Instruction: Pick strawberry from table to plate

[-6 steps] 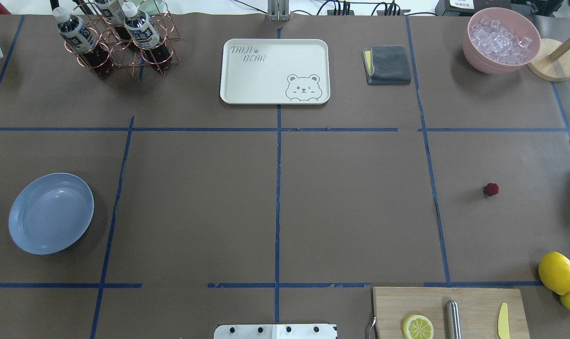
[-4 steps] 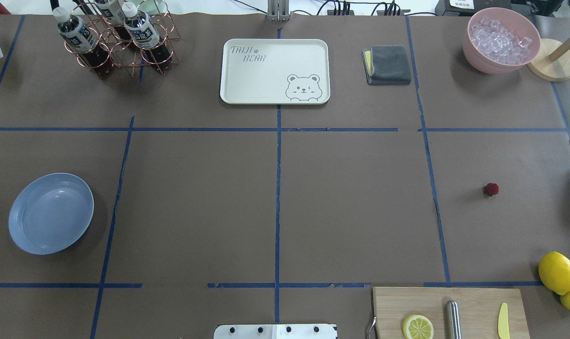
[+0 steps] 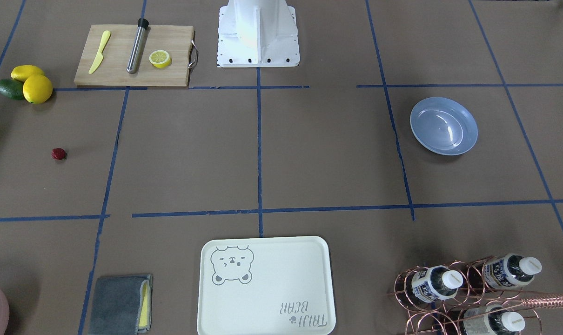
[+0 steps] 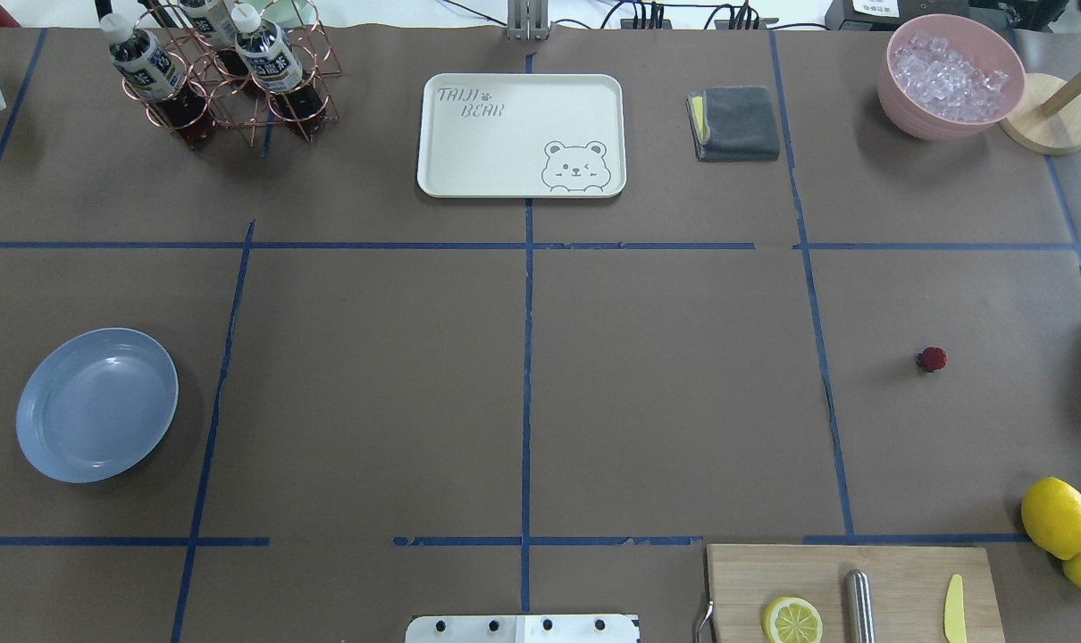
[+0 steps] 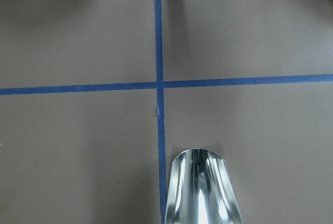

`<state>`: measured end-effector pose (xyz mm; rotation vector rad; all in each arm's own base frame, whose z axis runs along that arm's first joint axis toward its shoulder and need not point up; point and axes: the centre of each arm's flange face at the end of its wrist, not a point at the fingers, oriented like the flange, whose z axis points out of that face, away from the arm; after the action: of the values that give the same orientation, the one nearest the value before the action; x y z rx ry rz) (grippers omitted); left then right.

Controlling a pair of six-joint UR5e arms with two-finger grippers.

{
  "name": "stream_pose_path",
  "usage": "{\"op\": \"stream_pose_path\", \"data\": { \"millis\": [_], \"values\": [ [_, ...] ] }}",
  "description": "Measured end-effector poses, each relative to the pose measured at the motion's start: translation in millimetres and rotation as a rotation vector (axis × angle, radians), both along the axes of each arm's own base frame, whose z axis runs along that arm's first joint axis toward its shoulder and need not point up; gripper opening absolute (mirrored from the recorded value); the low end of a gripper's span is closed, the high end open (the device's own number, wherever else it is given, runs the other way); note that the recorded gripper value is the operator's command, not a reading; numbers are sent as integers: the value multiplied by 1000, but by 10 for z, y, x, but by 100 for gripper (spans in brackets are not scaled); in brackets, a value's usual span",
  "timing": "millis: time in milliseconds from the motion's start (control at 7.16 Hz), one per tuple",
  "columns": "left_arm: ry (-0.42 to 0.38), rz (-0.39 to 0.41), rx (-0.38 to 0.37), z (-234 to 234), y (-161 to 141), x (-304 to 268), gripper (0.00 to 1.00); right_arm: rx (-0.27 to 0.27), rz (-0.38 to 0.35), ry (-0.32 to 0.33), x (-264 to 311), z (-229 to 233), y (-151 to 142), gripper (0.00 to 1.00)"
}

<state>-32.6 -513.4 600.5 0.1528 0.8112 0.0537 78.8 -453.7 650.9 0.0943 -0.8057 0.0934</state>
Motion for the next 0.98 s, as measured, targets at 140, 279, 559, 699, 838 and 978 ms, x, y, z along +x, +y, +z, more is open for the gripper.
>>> {"op": "stream_pose_path", "data": {
  "millis": [140,279,559,699,838,978],
  "values": [
    [29,-20,8,68,121,162,100,1,-3,-5,-13,-9,-6,100],
    [61,-50,15,148,303,365,100,2,-5,-9,-25,-15,-10,100],
    [172,-117,2,227,811,888,100,3,-7,-13,-34,-24,-14,100],
    [224,-133,-21,254,1073,1104,100,3,-8,-14,-36,-23,-14,100],
    [244,-143,-36,282,1247,1263,100,2,-8,-15,-39,-21,-14,100],
    [233,-153,-37,321,1340,1410,100,1,-9,-15,-42,-20,-14,100]
  ]
}}
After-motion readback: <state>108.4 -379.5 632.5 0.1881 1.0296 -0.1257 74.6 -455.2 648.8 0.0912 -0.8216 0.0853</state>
